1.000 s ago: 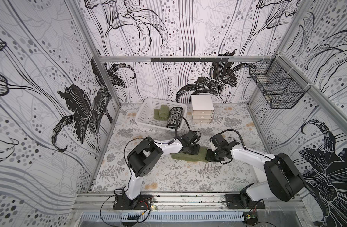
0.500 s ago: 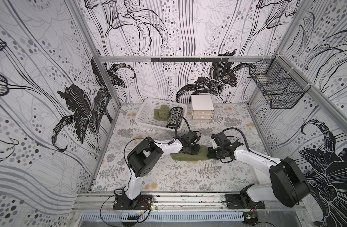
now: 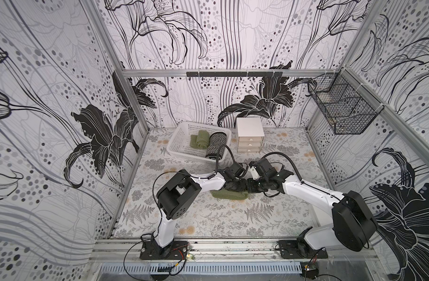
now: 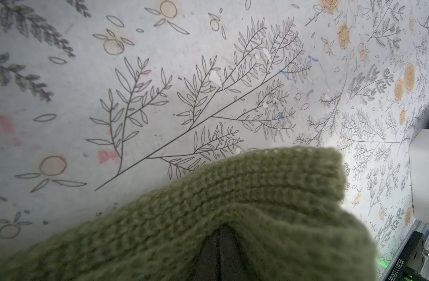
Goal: Roll up the scarf and place it into the basket
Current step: Roll the scarf at the center of the board.
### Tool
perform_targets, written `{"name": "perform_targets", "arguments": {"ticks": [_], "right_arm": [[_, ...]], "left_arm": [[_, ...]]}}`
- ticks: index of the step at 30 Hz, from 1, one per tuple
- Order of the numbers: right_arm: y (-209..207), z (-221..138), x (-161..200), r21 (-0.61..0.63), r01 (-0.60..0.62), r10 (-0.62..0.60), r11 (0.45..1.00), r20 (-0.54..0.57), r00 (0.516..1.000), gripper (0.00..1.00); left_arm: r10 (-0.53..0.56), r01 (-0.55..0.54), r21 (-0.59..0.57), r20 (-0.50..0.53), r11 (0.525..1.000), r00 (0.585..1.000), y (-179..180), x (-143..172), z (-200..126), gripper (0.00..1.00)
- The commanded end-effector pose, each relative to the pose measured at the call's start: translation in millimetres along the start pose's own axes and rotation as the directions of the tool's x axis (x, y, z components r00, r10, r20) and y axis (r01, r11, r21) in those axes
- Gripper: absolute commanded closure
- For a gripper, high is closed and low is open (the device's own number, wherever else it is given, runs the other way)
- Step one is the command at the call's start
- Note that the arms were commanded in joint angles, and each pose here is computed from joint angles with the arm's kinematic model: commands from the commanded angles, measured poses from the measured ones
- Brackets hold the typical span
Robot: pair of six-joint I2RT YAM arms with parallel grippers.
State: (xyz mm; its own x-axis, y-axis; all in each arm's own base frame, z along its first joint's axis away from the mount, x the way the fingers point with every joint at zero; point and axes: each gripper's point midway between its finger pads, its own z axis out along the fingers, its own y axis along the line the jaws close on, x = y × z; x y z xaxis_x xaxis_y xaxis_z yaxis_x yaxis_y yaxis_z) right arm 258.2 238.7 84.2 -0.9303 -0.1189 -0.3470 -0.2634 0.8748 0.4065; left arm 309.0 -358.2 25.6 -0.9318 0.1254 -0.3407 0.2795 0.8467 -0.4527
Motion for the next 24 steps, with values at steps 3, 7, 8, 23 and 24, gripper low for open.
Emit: {"name": "perform_targets", "arguments": {"ticks": [3, 7, 8, 23, 24], "right_arm": [[6, 11, 1, -0.014, -0.012, 0.012, 1.000, -0.026, 1.000, 1.00], [8, 14, -1, -0.022, -0.009, 0.008, 1.000, -0.029, 1.000, 1.00], [8, 16, -2, -0.024, -0.008, 0.007, 1.000, -0.029, 1.000, 1.00], [36, 14, -21, -0.052, 0.059, -0.060, 0.997, -0.018, 0.998, 1.00], [38, 15, -23, -0.055, 0.063, -0.064, 0.996, -0.021, 0.998, 1.00]], "left_arm": [[-0.079, 0.081, -0.036, 0.056, 0.996, 0.995, 28, -11, -31, 0.95], [-0.131, 0.137, -0.047, 0.109, 0.990, 0.985, 55, -22, -64, 0.94], [-0.135, 0.142, -0.055, 0.119, 0.988, 0.984, 61, -23, -71, 0.94], [-0.171, 0.176, -0.131, 0.053, 0.976, 0.984, 95, 15, -75, 0.93], [-0.185, 0.190, -0.135, 0.047, 0.972, 0.982, 98, 19, -71, 0.93]]}}
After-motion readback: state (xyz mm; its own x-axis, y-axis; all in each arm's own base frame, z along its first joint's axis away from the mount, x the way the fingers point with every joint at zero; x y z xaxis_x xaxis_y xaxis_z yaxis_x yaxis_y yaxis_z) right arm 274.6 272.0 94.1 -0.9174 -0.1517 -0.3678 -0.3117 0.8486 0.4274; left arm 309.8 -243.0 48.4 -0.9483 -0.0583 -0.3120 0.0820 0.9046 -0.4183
